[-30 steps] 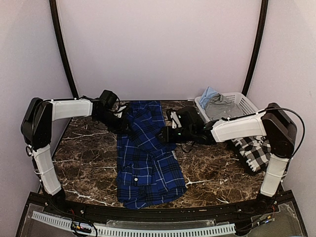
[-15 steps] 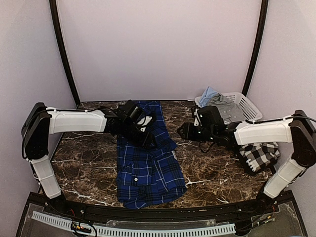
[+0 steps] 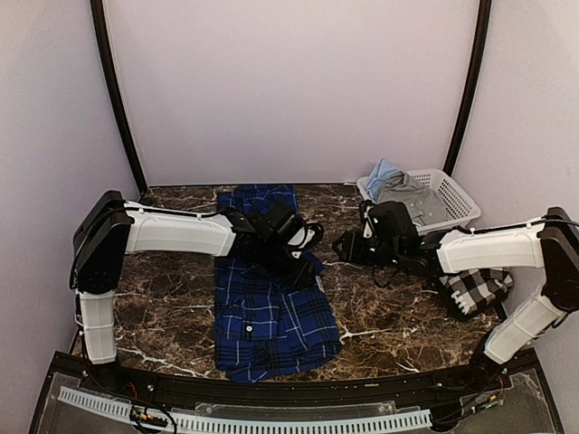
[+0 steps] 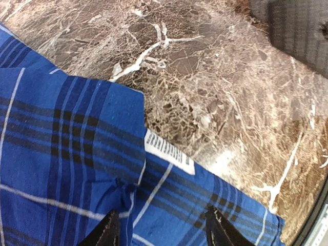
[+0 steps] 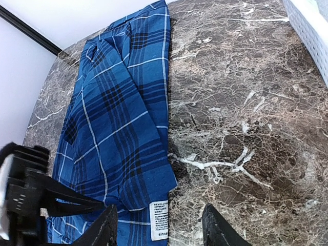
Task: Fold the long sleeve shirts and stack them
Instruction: Pick up the sleeve from the rectangle-folded shirt.
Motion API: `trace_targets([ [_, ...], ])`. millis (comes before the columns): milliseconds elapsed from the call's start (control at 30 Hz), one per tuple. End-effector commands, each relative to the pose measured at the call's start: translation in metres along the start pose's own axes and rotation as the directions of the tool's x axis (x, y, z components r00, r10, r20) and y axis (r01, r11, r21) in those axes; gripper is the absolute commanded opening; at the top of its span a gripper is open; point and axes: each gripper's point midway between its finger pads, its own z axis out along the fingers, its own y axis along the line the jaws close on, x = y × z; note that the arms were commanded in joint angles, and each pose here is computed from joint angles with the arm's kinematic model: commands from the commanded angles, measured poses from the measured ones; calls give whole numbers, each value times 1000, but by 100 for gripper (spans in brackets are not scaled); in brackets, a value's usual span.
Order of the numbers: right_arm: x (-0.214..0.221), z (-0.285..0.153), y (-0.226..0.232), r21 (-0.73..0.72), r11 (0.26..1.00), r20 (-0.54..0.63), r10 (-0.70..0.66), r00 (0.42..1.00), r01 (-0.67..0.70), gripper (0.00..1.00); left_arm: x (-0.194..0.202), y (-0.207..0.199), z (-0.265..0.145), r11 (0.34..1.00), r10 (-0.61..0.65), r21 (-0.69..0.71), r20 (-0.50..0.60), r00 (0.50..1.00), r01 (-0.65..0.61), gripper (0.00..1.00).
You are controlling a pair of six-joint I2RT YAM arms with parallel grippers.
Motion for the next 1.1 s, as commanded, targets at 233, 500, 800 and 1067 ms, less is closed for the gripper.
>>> trace_targets([
  [233, -16, -16, 4, -19, 1000, 64, 18, 998, -16, 53, -13, 29, 24, 978, -2, -209, 6, 1000, 3, 48],
  [500, -18, -15, 6, -26, 999, 64, 21, 998, -19, 53, -18, 46, 25, 951, -7, -309, 15, 1000, 11, 40],
  [800, -16, -15, 5, -18, 1000, 58, 17, 998, -16, 53, -20, 27, 27, 978, 10, -209, -4, 1000, -11, 33],
  [1067, -16, -15, 3, -9, 1000, 58, 13, 998, -13, 53, -12, 14, 33, 988, 12, -156, -23, 1000, -16, 44],
])
